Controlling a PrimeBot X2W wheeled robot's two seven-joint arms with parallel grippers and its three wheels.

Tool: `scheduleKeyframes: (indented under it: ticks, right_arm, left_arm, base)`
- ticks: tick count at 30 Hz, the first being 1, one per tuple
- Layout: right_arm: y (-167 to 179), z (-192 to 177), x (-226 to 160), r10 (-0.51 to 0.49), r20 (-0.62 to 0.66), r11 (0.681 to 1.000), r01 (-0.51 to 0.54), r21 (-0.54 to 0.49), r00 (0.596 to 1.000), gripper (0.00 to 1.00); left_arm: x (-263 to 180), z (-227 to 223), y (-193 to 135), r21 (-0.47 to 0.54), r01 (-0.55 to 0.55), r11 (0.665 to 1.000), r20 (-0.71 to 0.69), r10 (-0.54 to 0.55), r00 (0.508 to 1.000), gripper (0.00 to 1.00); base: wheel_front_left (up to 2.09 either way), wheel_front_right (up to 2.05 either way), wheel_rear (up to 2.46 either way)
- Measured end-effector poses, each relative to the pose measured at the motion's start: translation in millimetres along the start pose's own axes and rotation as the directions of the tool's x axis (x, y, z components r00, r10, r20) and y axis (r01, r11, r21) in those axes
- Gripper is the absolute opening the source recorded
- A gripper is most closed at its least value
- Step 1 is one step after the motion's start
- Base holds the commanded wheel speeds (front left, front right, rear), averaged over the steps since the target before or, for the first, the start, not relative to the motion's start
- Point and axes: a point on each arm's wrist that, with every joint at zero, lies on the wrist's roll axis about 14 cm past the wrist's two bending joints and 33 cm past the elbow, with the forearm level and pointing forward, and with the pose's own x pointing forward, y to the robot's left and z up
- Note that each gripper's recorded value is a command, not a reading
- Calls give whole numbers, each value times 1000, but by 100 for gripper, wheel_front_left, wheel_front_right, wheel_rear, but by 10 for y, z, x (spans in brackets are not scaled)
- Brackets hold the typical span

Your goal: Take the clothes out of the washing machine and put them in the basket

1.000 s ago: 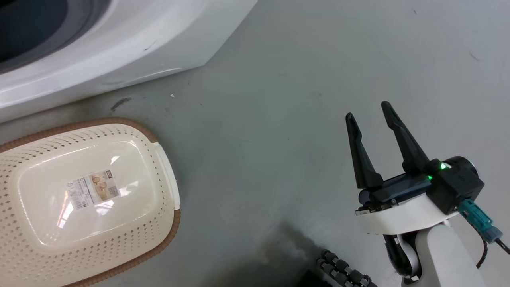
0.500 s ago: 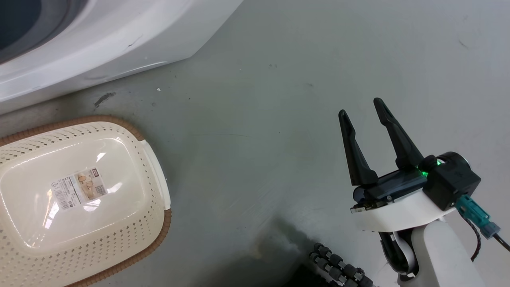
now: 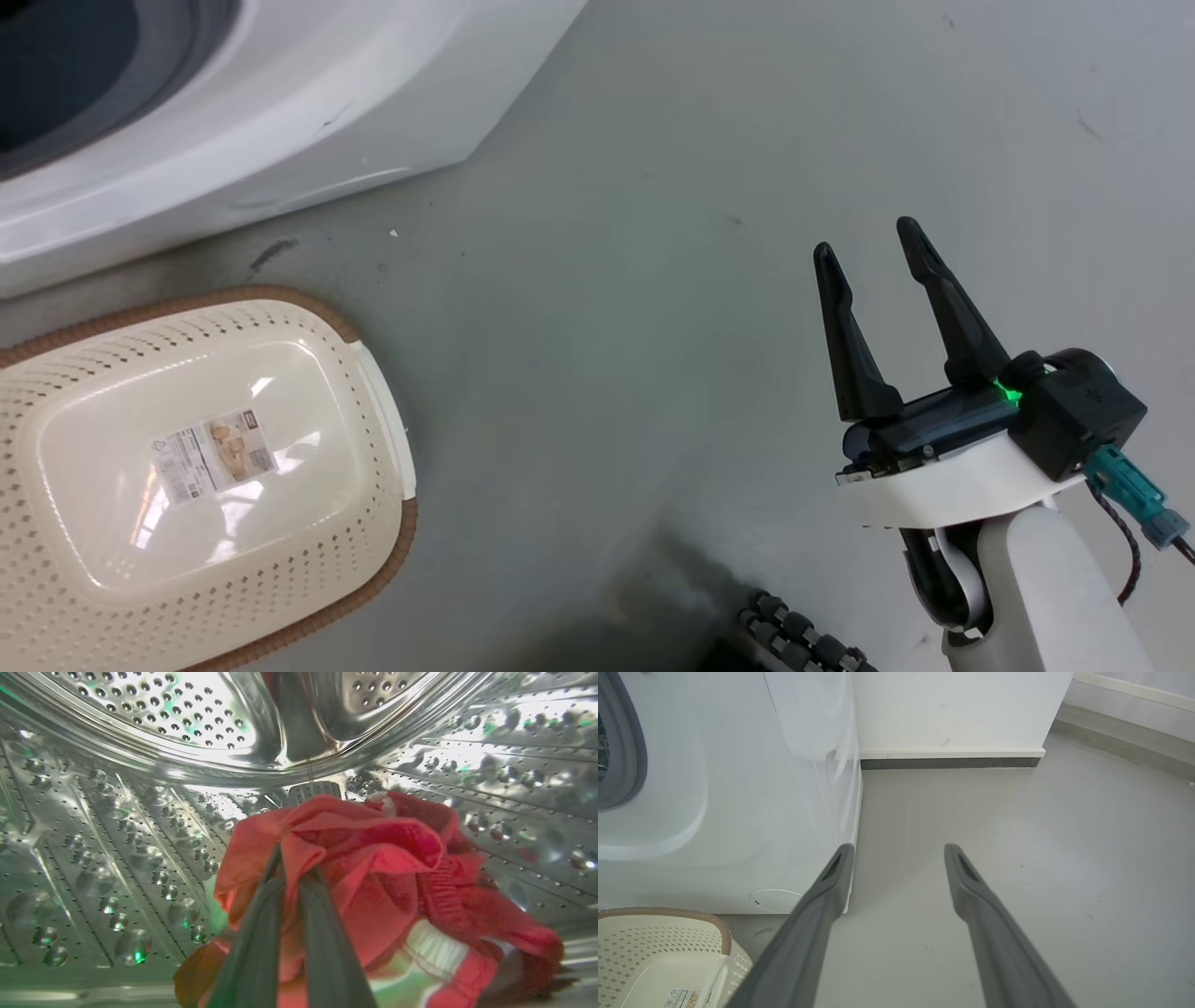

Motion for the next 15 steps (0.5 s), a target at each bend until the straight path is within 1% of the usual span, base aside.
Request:
scheduleKeyframes:
  ticks: [5, 7, 15]
  right_arm:
    - [-20, 123, -51, -6, 32, 1000, 6, 0, 999, 100]
    - [-40, 180, -92, -12, 46, 1000, 12, -1, 999, 100]
    - [-70, 415, -321, -27, 108, 1000, 27, 8, 994, 100]
  left_arm:
    - [-181, 62, 42, -41, -5, 999, 74, 8, 997, 0]
    - [-271, 72, 51, -38, 0, 999, 89, 4, 996, 0]
    - [-698, 333, 90, -82, 20, 996, 189, -4, 982, 0]
  base:
    - [0, 0, 0]
    - [0, 0, 0]
    - [0, 0, 0]
